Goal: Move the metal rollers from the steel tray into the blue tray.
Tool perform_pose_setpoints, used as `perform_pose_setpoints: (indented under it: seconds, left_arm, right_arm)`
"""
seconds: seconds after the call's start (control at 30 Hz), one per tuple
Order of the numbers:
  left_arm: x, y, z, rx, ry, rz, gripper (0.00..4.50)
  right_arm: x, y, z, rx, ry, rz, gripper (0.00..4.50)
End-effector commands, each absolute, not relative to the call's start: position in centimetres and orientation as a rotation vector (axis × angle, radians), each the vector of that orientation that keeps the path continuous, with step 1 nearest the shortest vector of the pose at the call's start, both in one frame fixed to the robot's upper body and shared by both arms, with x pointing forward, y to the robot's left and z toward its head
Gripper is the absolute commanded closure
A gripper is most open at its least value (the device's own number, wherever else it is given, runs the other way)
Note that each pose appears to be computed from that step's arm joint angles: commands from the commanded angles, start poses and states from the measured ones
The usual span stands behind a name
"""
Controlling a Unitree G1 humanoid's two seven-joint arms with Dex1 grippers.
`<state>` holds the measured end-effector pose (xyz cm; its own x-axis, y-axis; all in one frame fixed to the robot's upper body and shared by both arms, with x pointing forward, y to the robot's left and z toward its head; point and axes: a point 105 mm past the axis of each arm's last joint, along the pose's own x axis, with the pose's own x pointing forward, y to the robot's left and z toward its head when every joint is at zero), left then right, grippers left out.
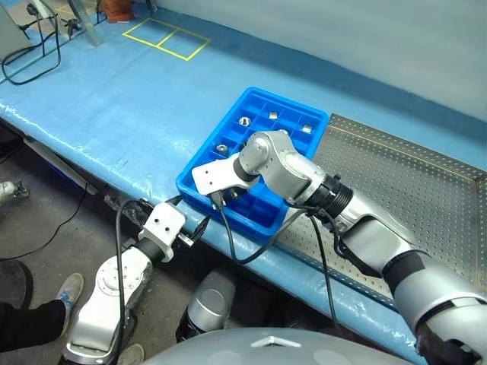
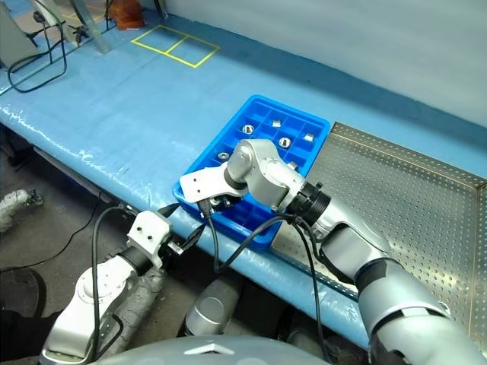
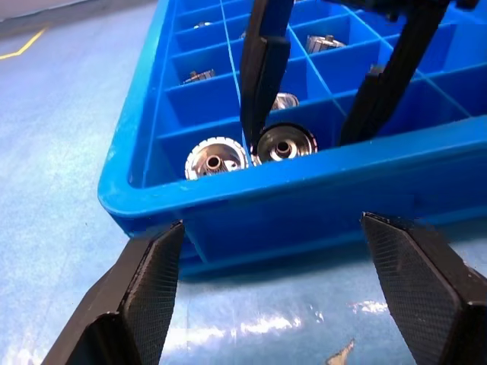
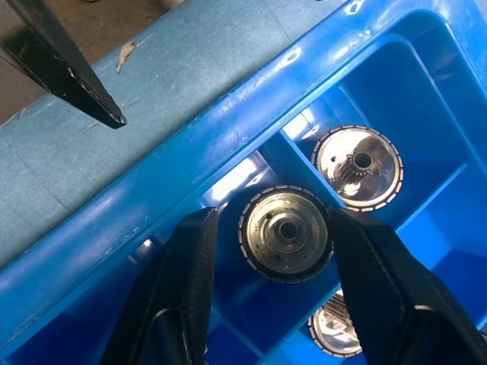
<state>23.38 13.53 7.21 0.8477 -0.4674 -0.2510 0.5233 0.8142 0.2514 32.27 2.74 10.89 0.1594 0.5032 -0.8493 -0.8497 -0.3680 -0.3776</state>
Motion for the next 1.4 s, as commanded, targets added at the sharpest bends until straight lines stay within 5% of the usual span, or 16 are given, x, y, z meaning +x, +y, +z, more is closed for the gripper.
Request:
perform_pose_setpoints:
  seconds: [0.03, 0.33, 0.83, 1.13, 1.3, 1.4]
  left_arm:
    - [23.4, 13.1, 7.9, 0.324, 0.145, -0.535, 0.45]
    - [23.5, 13.0, 7.8, 0.326, 0.145, -0.541, 0.45]
    - [23.5, 12.7, 7.7, 0.321, 0.15, -0.555, 0.45]
    - [23.6, 12.5, 7.7, 0.323, 0.148, -0.566, 0.45]
    - [23.6, 12.5, 7.8, 0.324, 0.148, -0.566, 0.45]
    - [23.5, 12.5, 7.8, 0.324, 0.151, -0.564, 0.45]
  right_arm:
    - [33.3, 2.0, 10.3, -1.377, 0.417, 1.438, 2.01]
    - [35.0, 2.9, 8.6, -1.476, 0.462, 1.336, 2.01]
    - [36.4, 3.1, 10.1, -1.509, 0.404, 1.243, 2.01]
    - [34.8, 3.2, 7.7, -1.525, 0.526, 1.368, 2.01]
    - [33.6, 3.4, 6.8, -1.55, 0.558, 1.449, 3.46]
    - [33.1, 3.2, 6.7, -1.556, 0.563, 1.479, 3.46]
